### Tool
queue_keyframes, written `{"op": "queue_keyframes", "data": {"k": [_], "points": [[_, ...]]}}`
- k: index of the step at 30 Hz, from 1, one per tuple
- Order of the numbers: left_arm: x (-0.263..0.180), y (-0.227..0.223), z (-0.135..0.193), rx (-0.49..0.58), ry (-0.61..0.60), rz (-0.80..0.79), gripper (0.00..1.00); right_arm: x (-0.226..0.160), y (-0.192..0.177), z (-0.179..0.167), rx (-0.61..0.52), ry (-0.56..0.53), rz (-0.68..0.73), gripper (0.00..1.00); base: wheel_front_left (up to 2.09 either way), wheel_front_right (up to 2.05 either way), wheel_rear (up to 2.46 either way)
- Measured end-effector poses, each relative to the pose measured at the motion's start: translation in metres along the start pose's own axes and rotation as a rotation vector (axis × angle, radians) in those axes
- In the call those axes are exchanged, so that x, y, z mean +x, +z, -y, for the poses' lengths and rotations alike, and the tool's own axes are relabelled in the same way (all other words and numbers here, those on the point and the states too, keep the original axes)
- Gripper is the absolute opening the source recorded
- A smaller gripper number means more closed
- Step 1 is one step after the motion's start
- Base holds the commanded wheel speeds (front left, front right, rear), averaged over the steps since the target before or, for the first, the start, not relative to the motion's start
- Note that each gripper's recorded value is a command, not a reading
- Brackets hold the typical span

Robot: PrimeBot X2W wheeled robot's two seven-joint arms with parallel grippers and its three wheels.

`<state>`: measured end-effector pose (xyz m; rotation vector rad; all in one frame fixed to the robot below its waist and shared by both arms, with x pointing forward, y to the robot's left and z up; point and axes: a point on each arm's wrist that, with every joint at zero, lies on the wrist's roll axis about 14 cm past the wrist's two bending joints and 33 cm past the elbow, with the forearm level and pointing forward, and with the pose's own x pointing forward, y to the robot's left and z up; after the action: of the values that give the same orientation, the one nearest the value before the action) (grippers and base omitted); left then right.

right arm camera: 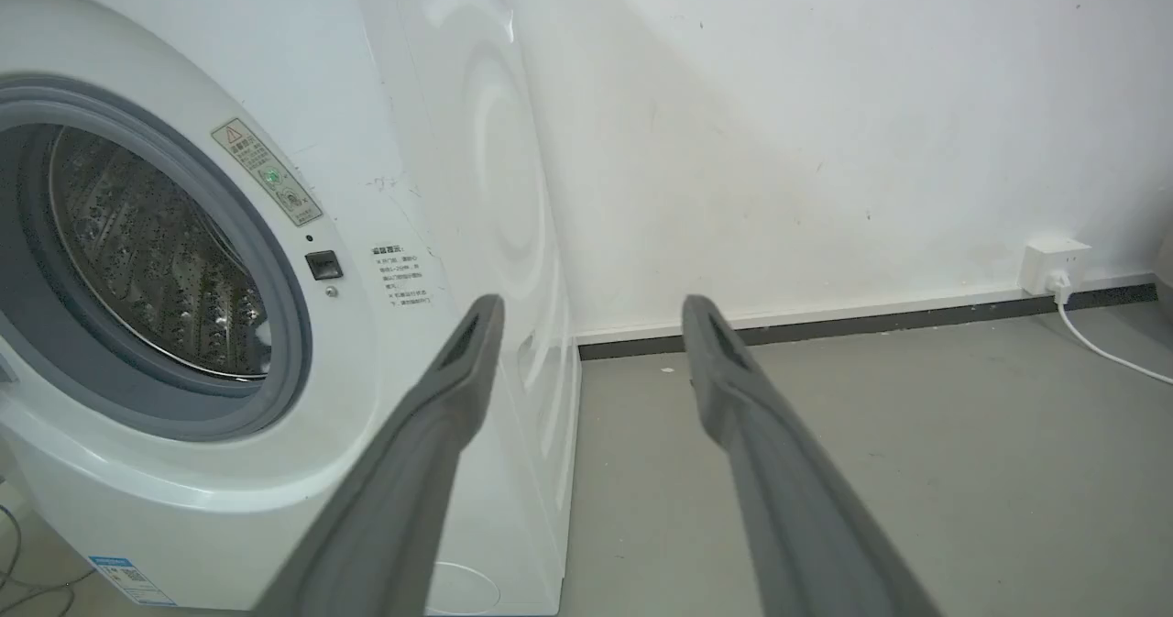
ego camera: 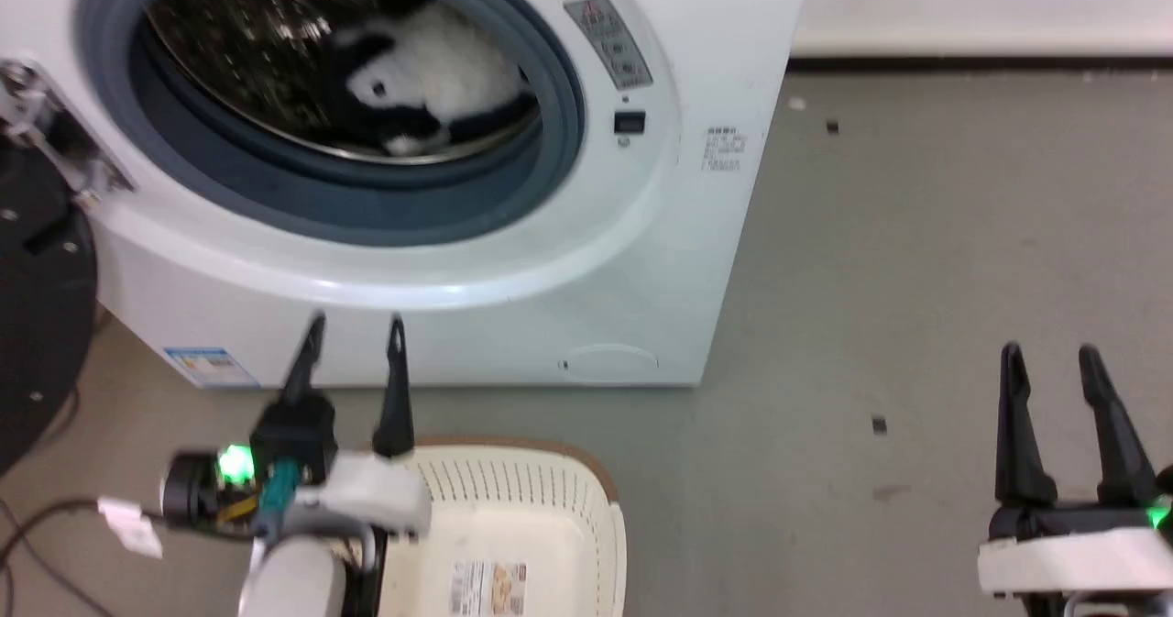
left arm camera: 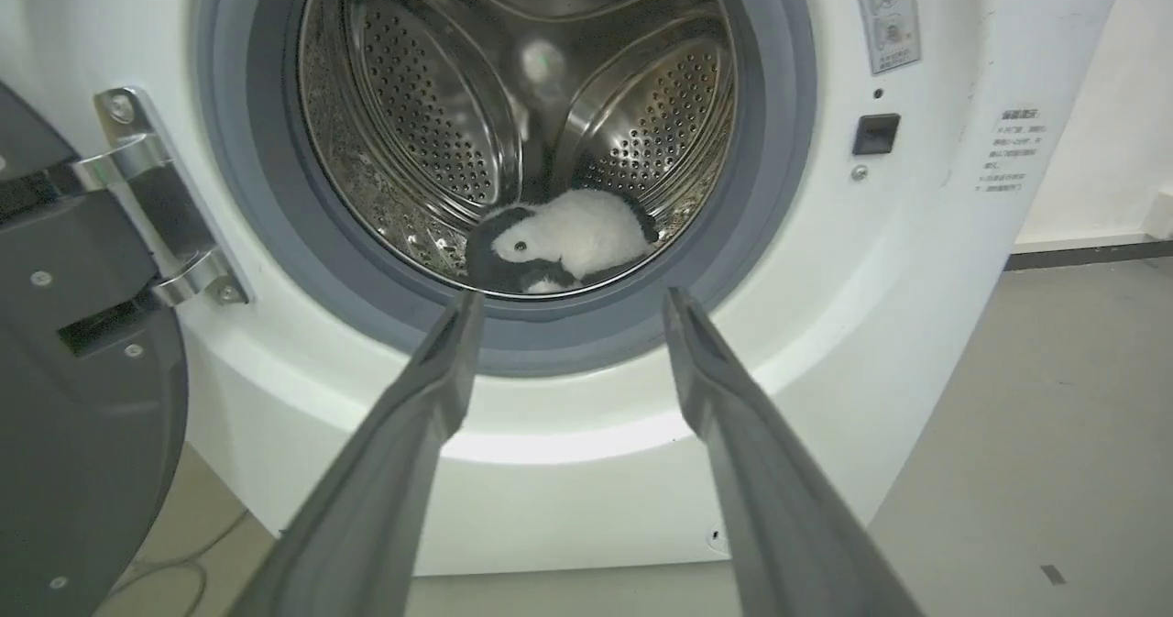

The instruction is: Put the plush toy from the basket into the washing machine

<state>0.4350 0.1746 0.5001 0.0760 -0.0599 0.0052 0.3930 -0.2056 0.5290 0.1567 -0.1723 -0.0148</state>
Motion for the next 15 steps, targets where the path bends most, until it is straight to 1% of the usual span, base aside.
{"op": "queue_keyframes", "data": {"k": [7,15], "points": [[-0.052,0.003,-0.002,-0.04,-0.001,-0.005,1.0,-0.031,0.011,-0.002,0.004,0.006,0.007,1.0,0.0,0.0,0.0],[-0.068,0.01,-0.003,-0.059,-0.007,0.013,1.0,-0.043,0.014,-0.007,0.015,0.018,0.013,1.0,0.0,0.0,0.0]]}}
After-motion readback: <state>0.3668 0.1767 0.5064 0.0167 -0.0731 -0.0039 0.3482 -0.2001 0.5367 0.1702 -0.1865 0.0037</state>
